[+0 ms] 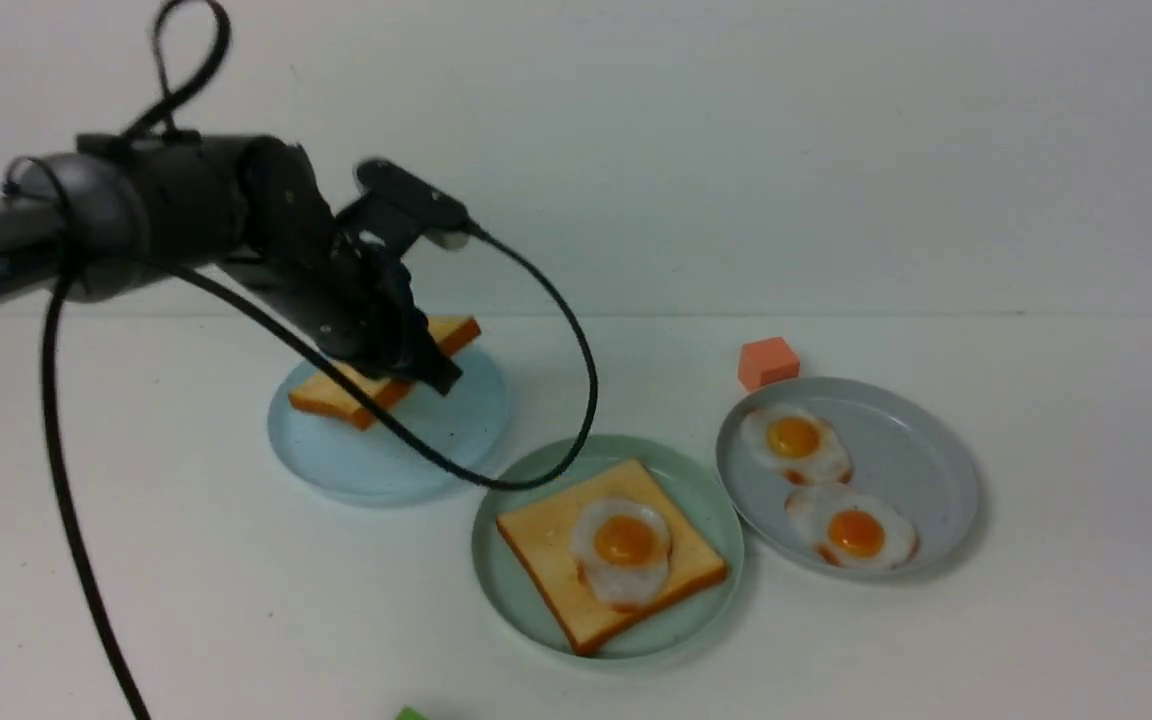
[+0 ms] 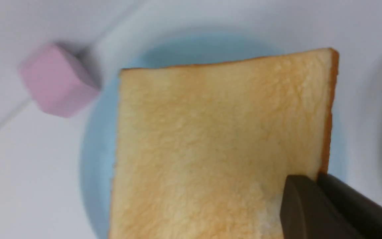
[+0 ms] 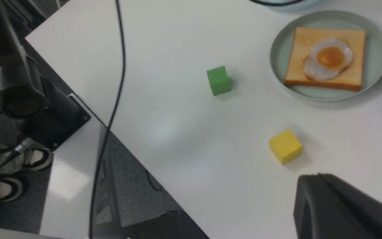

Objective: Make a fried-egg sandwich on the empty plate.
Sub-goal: Use the left arm to place a slice of bread on the fried egg in the middle

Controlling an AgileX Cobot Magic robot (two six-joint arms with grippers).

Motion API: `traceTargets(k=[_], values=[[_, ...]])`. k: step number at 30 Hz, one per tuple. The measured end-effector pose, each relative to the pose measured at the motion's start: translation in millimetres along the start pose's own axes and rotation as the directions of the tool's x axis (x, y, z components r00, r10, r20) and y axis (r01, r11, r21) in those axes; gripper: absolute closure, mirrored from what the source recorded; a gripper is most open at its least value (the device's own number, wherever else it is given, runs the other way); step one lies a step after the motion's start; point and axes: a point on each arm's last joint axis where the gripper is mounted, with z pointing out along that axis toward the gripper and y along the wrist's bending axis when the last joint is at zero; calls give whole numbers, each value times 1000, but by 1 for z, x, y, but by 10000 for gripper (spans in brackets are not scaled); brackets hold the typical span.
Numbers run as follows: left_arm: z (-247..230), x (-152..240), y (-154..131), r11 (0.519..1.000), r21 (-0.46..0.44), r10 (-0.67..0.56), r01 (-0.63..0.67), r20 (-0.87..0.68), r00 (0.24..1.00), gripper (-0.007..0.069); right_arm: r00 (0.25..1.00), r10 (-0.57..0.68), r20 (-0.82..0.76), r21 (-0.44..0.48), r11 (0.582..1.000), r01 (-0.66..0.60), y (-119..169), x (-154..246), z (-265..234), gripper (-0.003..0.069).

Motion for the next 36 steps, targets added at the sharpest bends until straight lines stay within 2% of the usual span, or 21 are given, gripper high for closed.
traceTargets(k=[2,3,5,7,11,13,20,28,33,36], values=[[-17,-7,-7,1000,5,-10,10,24,1000,628,1000,-9,-5,26,1000,9,-2,0,0,642],[-38,-15,-21,999,24,-24,23,47,999,631,1000,-16,-17,64,998,17,-6,1,0,642],[-49,-19,-42,998,55,-15,12,57,998,631,1000,-11,-26,90,996,13,-8,2,0,642],[-56,-20,-86,991,129,27,-33,49,998,631,999,9,-33,142,990,-4,-13,3,-1,639],[-45,-12,-153,963,218,163,-161,6,987,631,999,25,-21,202,979,-20,-18,2,-2,636],[-38,-9,-168,956,219,199,-193,-6,980,631,999,27,-20,208,978,-22,-19,2,-2,634],[-9,-2,-182,949,155,285,-275,-45,958,631,999,36,-20,201,979,-31,-18,2,-2,629],[2,3,-187,950,185,269,-252,-74,960,631,999,38,-20,195,980,-33,-18,2,-2,627],[11,8,-190,933,212,315,-291,-89,945,622,999,38,-21,194,980,-34,-18,3,-2,624],[14,10,-193,918,241,344,-314,-93,934,588,999,38,-21,194,980,-34,-18,3,-2,620]])
